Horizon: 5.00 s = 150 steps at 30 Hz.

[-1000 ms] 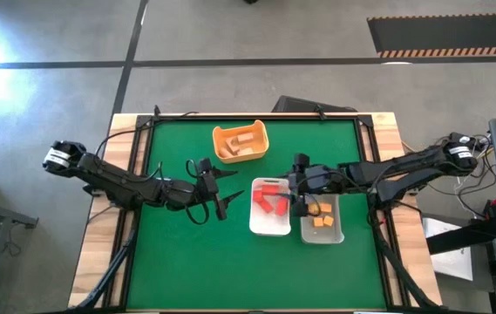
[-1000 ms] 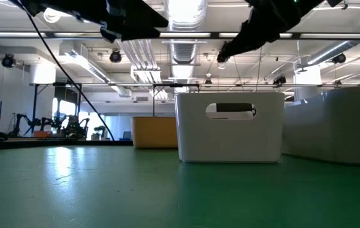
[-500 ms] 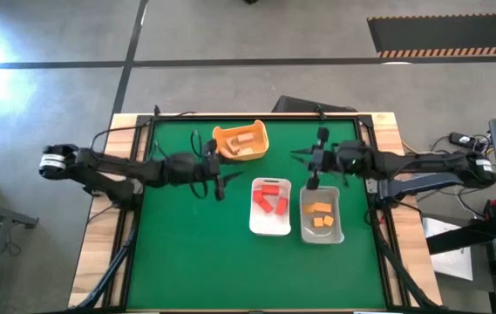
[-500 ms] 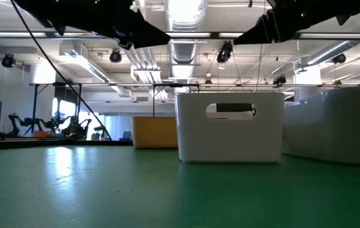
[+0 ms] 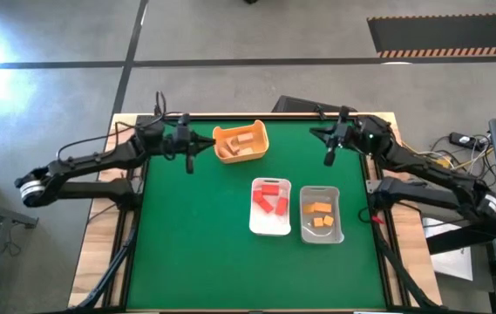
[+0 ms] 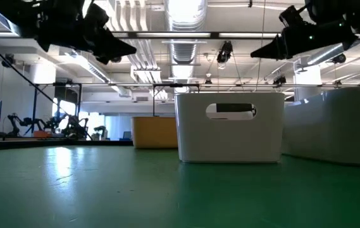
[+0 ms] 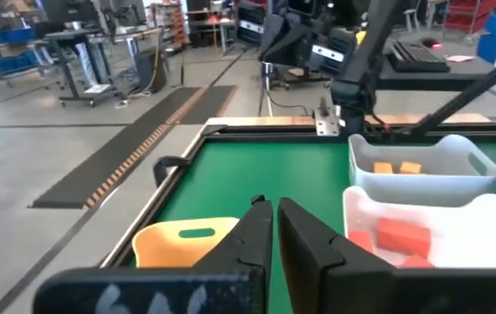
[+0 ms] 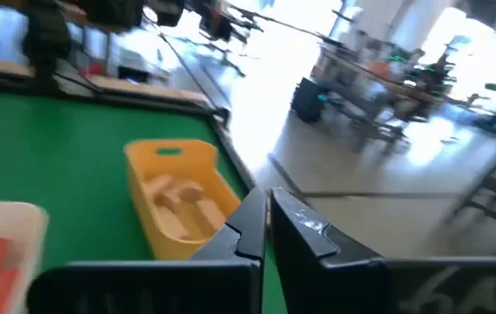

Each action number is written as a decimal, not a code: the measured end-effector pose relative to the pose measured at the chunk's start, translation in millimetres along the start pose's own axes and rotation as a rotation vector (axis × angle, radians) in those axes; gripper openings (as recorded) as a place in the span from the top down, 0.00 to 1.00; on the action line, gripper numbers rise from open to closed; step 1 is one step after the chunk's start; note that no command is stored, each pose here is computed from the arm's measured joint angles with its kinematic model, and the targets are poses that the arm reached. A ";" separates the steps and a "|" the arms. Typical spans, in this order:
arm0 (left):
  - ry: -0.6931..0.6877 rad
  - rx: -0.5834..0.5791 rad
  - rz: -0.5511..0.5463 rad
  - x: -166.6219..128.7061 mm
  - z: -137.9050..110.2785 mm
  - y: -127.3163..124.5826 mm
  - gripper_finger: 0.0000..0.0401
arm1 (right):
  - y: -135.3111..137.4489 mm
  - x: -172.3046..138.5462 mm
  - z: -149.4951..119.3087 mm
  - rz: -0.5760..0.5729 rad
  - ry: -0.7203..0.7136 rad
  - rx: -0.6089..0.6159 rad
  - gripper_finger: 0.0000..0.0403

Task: Sort & place blocks by color
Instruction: Return to Home Position

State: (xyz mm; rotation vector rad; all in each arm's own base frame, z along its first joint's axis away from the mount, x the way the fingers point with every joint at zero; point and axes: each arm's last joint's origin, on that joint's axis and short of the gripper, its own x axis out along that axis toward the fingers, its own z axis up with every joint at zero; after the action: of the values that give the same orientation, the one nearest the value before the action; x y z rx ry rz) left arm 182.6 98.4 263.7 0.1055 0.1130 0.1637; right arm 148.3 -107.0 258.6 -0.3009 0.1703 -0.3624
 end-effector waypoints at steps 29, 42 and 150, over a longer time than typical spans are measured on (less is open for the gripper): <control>-0.292 -0.306 -0.005 -69.0 -13.6 -29.4 1.00 | -32.0 -31.7 3.9 -0.008 -0.130 0.362 0.98; -0.381 -0.170 -0.043 -76.2 -67.0 -42.1 1.00 | -25.5 -35.4 4.9 0.262 -0.219 0.188 0.98; -0.364 -0.048 -0.093 -88.7 -75.0 -53.9 1.00 | 72.2 -75.1 -75.0 -0.478 -0.112 0.405 0.98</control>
State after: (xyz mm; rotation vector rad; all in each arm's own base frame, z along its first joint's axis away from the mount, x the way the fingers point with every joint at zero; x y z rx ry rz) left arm 95.0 37.8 192.7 0.0809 -0.2482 0.0527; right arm 86.0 -34.1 173.3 0.0453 -0.0911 -0.8375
